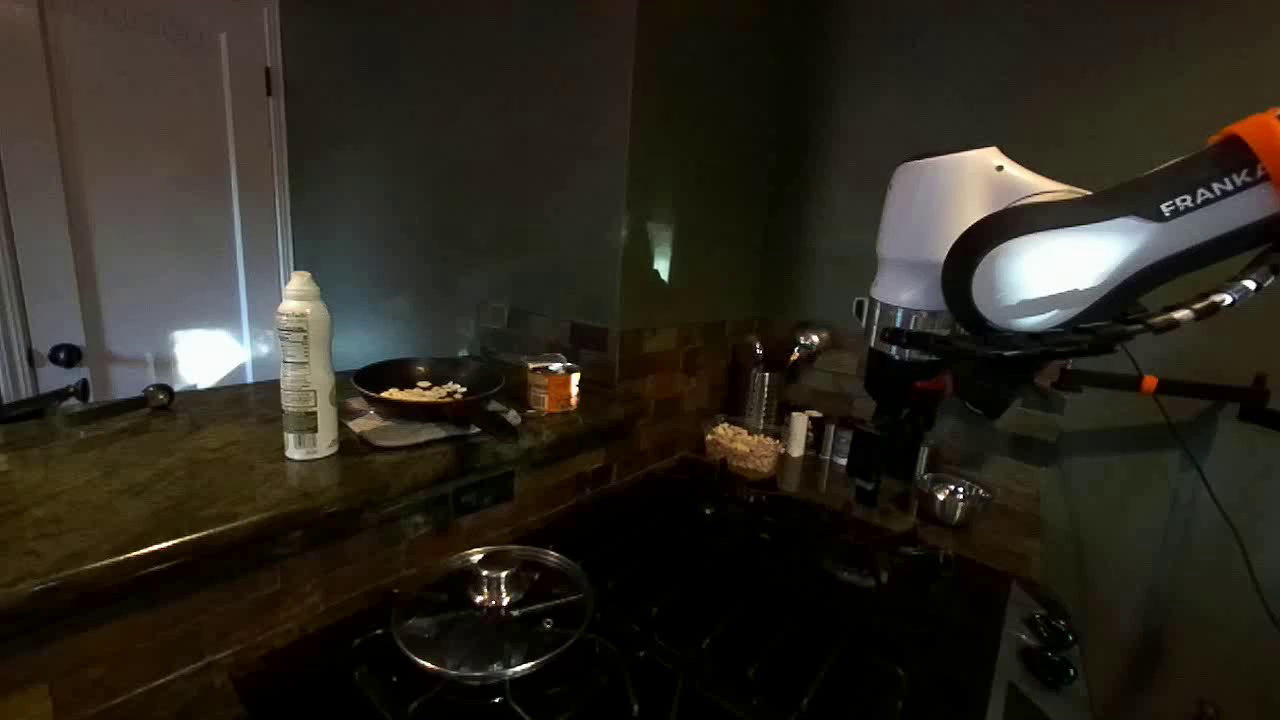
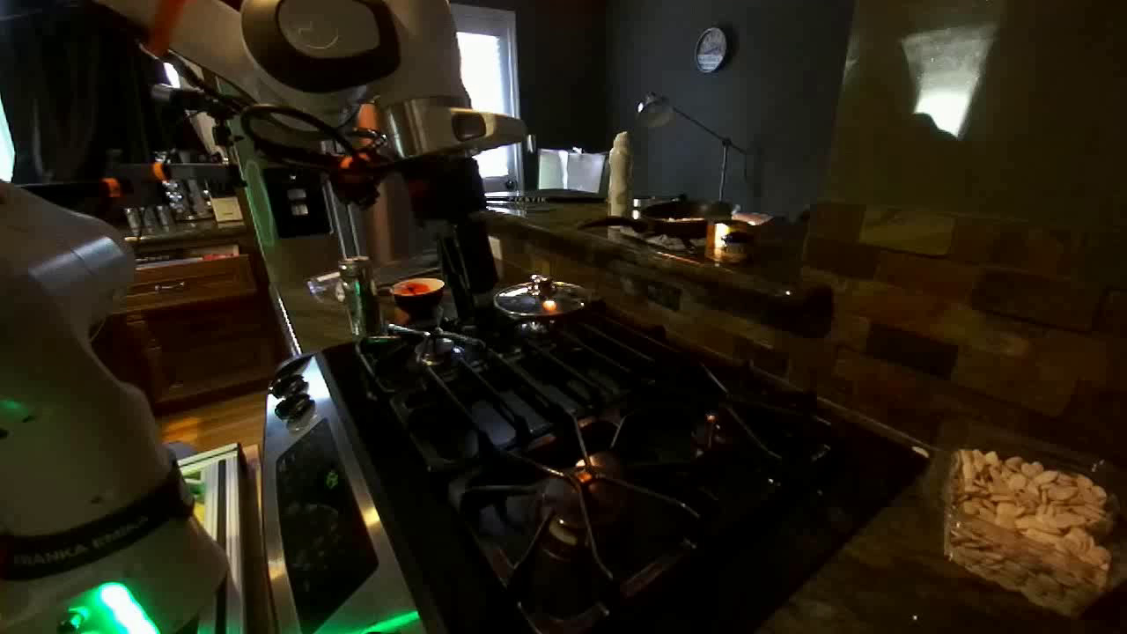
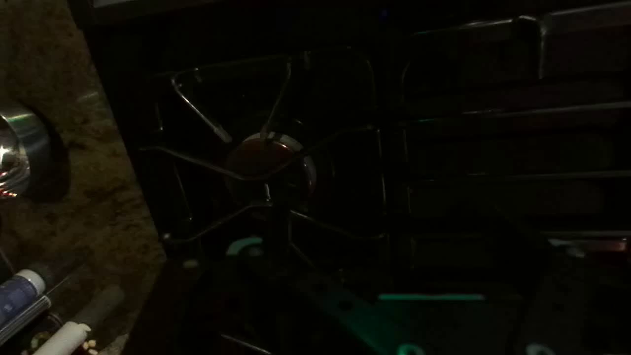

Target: Put the glass lid on the black pan.

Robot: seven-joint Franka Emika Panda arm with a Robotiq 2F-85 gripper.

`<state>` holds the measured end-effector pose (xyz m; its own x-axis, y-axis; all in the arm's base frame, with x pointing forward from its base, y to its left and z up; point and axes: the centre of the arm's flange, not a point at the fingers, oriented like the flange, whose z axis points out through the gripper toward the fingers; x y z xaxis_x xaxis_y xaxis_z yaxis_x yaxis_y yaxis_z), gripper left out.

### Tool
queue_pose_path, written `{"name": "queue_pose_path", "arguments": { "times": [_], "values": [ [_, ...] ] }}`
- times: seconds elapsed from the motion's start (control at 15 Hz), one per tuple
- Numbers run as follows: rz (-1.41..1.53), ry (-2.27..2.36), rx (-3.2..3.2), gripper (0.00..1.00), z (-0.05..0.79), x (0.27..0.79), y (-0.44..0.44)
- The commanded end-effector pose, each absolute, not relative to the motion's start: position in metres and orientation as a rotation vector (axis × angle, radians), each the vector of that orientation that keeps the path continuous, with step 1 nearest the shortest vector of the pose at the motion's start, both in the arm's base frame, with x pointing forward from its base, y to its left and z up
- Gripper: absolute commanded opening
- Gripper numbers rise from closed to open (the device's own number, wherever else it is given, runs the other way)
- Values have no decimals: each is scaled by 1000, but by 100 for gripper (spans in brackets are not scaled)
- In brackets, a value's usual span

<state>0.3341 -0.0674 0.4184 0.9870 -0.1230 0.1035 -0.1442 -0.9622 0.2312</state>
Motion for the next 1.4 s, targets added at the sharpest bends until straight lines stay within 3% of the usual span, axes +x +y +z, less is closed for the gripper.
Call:
{"name": "queue_pose_path", "arguments": {
  "times": [0.0, 1.0, 1.33],
  "values": [
    [121, -196, 2893, 100, 416, 333, -67],
    [103, -195, 2895, 100, 411, 332, -67],
    [356, -27, 2912, 100, 427, 398, 2]
  ]
}}
